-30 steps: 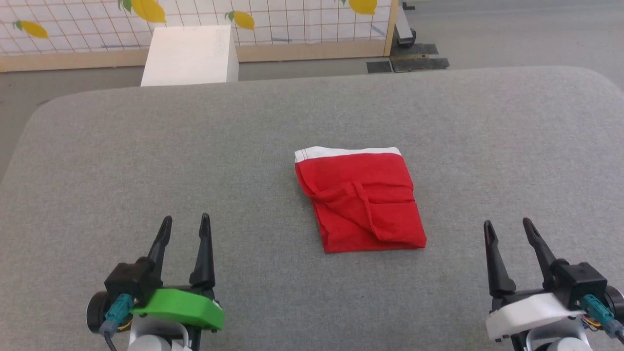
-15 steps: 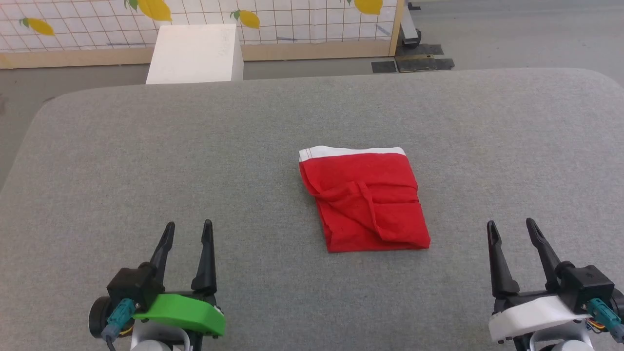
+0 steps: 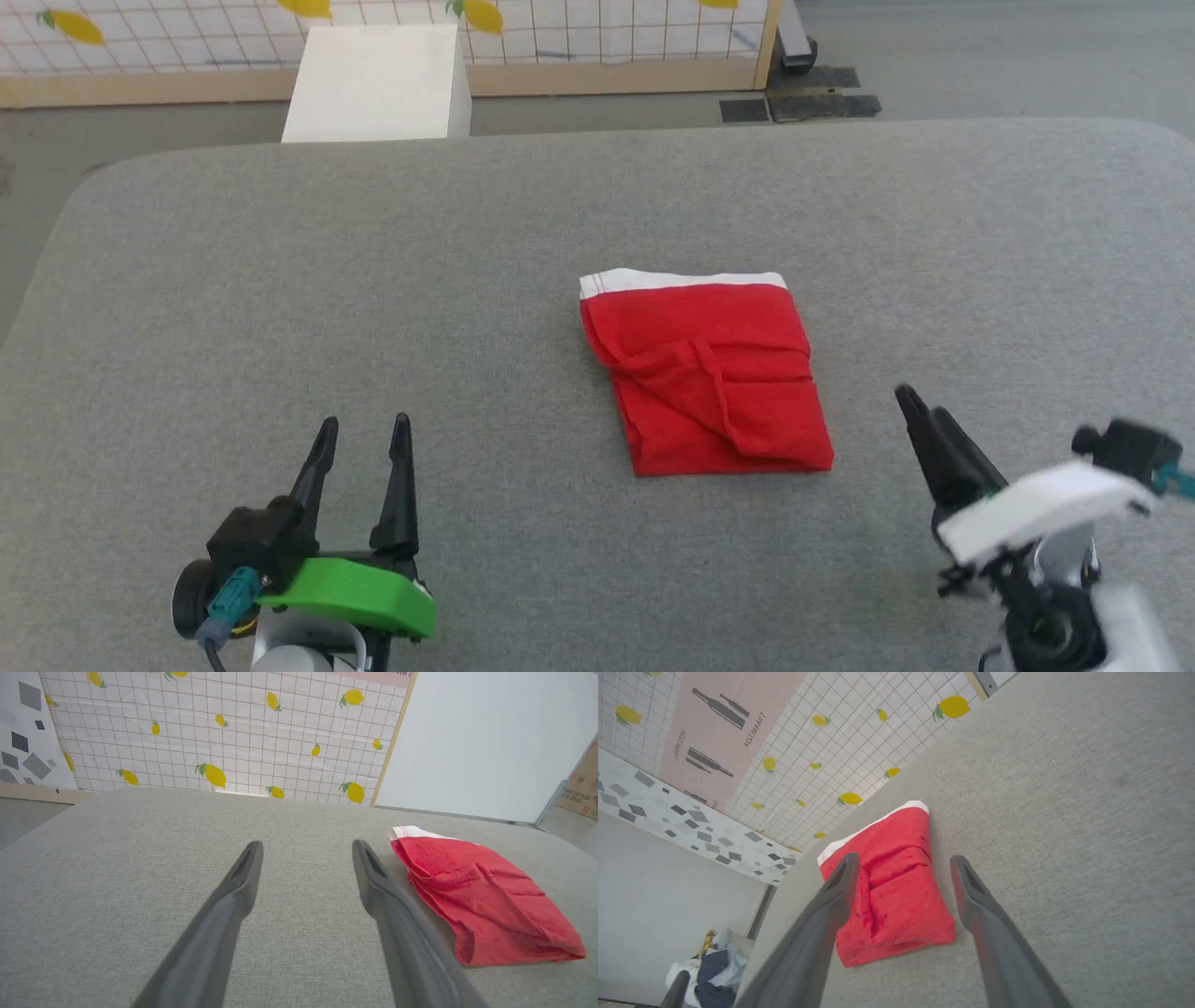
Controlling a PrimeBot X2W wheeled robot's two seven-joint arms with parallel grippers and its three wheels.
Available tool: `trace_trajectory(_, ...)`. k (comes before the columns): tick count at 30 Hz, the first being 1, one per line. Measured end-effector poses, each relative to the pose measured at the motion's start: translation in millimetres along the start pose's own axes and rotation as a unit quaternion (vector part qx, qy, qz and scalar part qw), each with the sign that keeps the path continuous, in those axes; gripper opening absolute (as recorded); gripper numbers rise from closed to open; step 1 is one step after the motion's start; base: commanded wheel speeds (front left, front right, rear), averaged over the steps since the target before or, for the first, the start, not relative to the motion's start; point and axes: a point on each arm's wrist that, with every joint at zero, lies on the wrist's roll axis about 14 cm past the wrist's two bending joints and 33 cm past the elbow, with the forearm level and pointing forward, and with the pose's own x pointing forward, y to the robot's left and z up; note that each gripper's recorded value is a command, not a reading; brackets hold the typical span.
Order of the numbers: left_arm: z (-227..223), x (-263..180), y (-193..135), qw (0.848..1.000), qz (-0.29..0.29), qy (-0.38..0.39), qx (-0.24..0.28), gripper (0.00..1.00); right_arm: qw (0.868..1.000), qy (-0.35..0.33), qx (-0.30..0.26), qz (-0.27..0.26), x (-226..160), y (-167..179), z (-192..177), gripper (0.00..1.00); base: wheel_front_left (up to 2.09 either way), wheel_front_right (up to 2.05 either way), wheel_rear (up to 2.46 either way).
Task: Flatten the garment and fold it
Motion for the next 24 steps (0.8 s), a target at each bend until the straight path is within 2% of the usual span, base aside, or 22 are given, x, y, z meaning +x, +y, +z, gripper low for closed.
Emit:
trace_trajectory(5, -1.4, 3.1, 4.8, 1.0, 0.006, 0.001, 0.002, 1.0, 0.989, 0.099, 0.111, 0.013, 26.8, 1.3, -8.8, 1.0, 0.0, 0.0, 0.0)
trace_trajectory(9, -1.4, 5.0, 10.6, 1.0, 0.013, 0.0, 0.004, 1.0, 0.97, 0.189, 0.151, 0.0, 45.3, -4.7, -29.0, 1.0, 0.0, 0.0, 0.0)
trace_trajectory(13, 0.6, 7.7, 16.9, 1.0, 0.021, -0.004, 0.006, 1.0, 0.958, 0.247, 0.142, -0.012, 65.3, -3.9, -39.1, 1.0, 0.0, 0.0, 0.0)
trace_trajectory(18, -0.7, 5.4, 28.1, 0.999, 0.036, -0.001, 0.01, 1.0, 0.946, 0.306, 0.105, -0.033, 81.7, -4.6, -57.3, 1.0, 0.0, 0.0, 0.0)
trace_trajectory(23, -5.4, -2.3, 38.8, 0.998, 0.054, 0.009, 0.011, 1.0, 0.926, 0.367, 0.086, -0.039, 89.4, -0.1, -84.6, 1.0, 0.0, 0.0, 0.0)
trace_trajectory(24, -5.8, -3.7, 40.9, 0.998, 0.058, 0.01, 0.011, 1.0, 0.922, 0.376, 0.086, -0.036, 90.8, 2.4, -89.8, 0.96, 0.0, 0.0, 0.0)
